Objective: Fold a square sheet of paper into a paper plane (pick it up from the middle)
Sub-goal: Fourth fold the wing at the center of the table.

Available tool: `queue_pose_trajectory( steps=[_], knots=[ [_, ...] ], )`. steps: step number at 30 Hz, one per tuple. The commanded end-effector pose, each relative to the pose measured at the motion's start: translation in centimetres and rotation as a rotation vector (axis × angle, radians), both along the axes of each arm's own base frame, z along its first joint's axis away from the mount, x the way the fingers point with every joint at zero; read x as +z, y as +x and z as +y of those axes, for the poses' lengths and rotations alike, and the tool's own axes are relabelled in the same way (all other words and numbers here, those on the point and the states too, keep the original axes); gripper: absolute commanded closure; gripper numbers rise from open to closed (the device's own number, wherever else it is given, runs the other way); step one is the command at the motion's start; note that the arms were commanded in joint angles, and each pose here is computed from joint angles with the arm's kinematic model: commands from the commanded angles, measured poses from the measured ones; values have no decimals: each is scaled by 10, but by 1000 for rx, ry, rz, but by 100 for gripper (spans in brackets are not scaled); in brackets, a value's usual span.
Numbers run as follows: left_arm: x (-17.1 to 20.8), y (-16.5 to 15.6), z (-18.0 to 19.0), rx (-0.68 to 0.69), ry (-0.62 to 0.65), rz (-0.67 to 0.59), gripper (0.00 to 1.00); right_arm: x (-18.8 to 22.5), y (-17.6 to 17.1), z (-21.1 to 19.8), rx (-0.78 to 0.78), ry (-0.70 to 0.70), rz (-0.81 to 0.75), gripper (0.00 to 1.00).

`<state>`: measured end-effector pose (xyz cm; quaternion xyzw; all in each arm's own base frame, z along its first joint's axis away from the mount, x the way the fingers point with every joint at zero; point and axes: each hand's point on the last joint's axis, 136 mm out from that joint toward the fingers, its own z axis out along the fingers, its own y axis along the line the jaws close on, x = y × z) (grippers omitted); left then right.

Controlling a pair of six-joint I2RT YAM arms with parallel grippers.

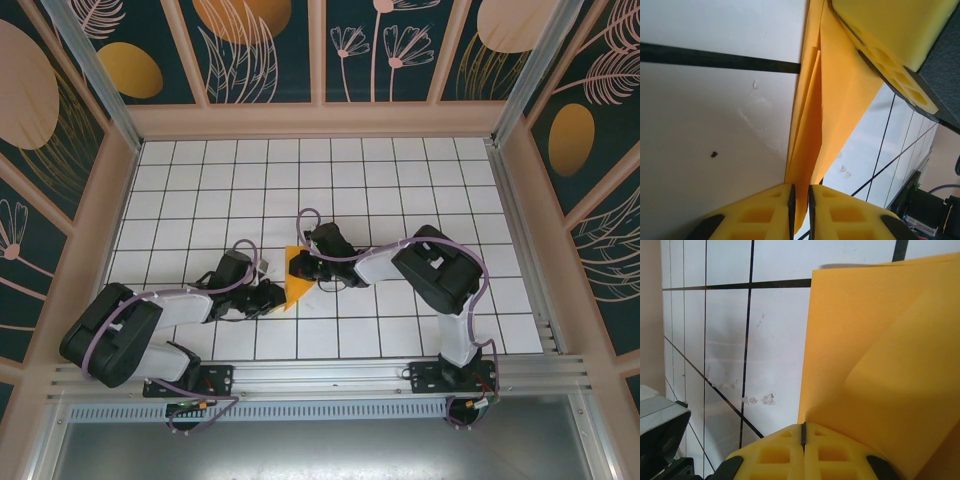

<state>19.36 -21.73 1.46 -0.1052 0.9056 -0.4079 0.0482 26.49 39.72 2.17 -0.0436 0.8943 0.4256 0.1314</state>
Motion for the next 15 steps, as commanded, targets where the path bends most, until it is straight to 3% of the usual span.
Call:
queue_pose_trajectory(
  steps=[1, 5, 15],
  knots=[
    [-19, -9, 13, 3, 96, 53, 87, -39, -9, -16, -12, -127, 58, 98],
    [-26, -12, 18, 19, 128, 80, 100, -40, -10, -16, -11, -129, 60, 98],
    [-34, -14, 29, 64, 190, 118, 100, -44, -9, -19, -19, -150, 63, 98]
  ],
)
